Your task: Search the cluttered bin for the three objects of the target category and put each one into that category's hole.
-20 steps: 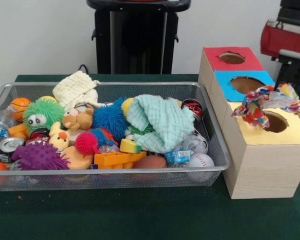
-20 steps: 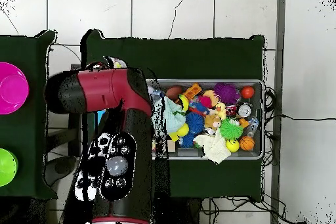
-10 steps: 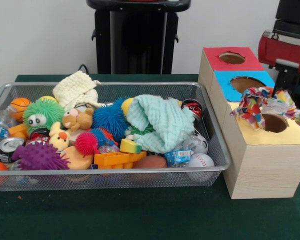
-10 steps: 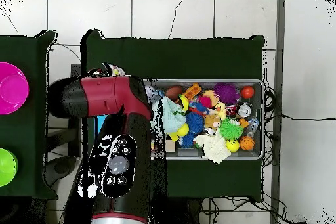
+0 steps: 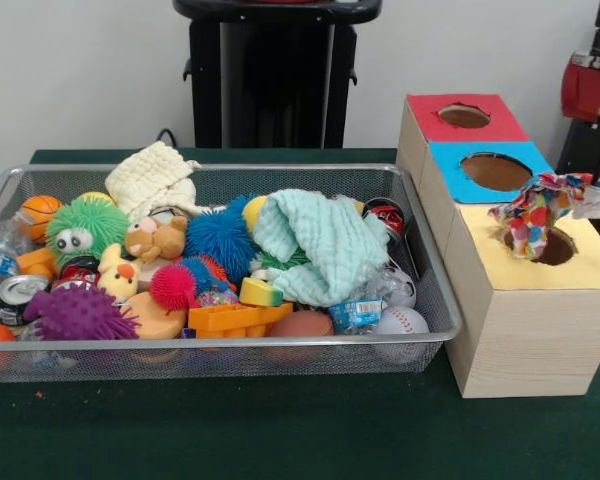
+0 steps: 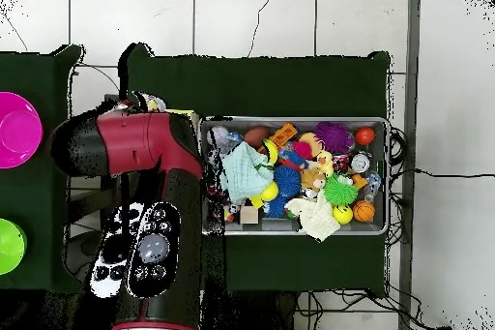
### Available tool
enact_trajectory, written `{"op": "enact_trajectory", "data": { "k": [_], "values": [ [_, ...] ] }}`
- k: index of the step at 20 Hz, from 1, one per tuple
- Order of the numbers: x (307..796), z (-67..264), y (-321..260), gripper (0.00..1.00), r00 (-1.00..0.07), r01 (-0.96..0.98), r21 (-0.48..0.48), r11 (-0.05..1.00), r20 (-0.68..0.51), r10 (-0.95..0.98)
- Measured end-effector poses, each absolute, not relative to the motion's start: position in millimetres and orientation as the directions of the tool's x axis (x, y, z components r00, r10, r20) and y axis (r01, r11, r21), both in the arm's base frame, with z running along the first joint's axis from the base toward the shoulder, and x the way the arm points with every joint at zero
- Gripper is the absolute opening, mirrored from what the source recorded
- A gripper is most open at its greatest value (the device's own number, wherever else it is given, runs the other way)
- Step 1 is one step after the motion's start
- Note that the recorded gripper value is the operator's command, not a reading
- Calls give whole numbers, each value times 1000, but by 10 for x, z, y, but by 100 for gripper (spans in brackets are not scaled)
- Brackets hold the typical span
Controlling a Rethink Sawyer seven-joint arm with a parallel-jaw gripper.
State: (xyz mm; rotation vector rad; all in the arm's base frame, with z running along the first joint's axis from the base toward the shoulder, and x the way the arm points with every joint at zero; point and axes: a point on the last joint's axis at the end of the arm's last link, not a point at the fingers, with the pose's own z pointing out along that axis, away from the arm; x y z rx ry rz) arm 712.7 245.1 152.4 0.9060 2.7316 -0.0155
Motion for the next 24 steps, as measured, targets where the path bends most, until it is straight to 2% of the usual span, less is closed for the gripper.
{"op": "enact_trajectory", "data": {
  "k": [16, 24],
  "values": [
    [7188, 1605, 2470, 0, -741, 614, 112, 781, -259, 620],
    [7303, 1548, 2404, 0, -713, 593, 167, 788, -345, 610]
  ]
}}
